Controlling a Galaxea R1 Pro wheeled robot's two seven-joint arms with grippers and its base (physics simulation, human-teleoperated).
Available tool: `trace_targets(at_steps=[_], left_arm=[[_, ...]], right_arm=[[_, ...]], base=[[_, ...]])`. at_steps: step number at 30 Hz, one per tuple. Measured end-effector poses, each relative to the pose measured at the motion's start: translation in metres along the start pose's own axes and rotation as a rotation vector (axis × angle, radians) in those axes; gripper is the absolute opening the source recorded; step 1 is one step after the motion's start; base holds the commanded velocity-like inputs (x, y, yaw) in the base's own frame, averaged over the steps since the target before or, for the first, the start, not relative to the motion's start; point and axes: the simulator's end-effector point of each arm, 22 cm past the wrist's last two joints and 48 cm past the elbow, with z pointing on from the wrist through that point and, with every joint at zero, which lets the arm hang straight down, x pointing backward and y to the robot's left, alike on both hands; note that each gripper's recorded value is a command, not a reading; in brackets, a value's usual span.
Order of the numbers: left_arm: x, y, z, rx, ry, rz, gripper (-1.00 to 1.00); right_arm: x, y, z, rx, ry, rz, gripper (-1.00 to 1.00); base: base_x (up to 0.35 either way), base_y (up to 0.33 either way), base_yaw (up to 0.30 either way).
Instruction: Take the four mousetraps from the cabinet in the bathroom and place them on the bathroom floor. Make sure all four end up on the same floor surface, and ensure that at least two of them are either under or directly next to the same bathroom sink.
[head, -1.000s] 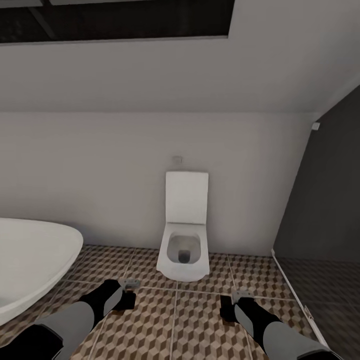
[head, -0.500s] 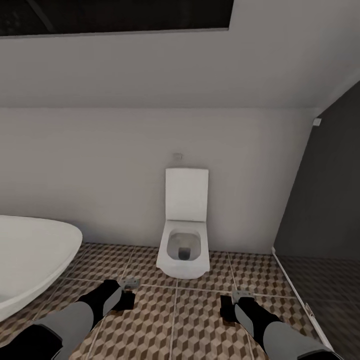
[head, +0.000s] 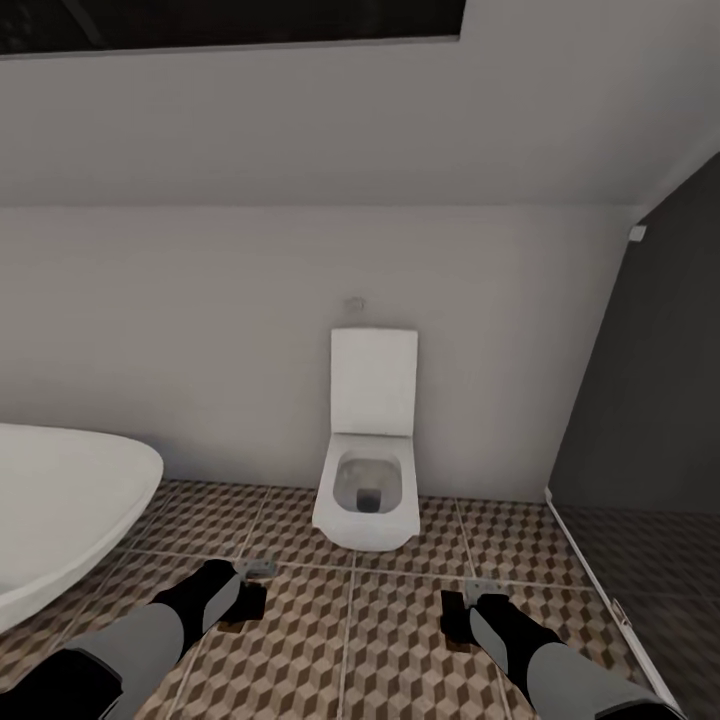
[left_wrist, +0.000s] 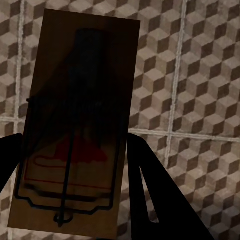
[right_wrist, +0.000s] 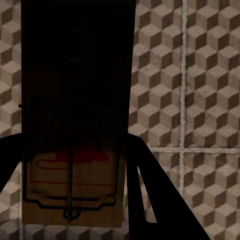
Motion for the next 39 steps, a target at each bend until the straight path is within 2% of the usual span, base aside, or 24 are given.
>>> trace_targets(at_steps=[17, 28, 39], left_arm=[[0.015, 0.001, 0.029, 0.0, -0.002, 0.0, -1.0], [0.025, 0.001, 0.048, 0.001, -0.004, 0.0, -1.0], [0.035, 0.0, 0.068, 0.004, -0.008, 0.001, -1.0]], right_arm=[[0.018, 0.0, 0.028, 0.0, 0.0, 0.001, -1.0], [0.03, 0.0, 0.046, 0.0, -0.001, 0.0, -1.0], [0.043, -0.001, 0.066, 0.004, -0.001, 0.002, -1.0]], base=[[0.001, 0.001, 0.0], [0.239, 0.095, 0.0], [0.03, 0.004, 0.0]])
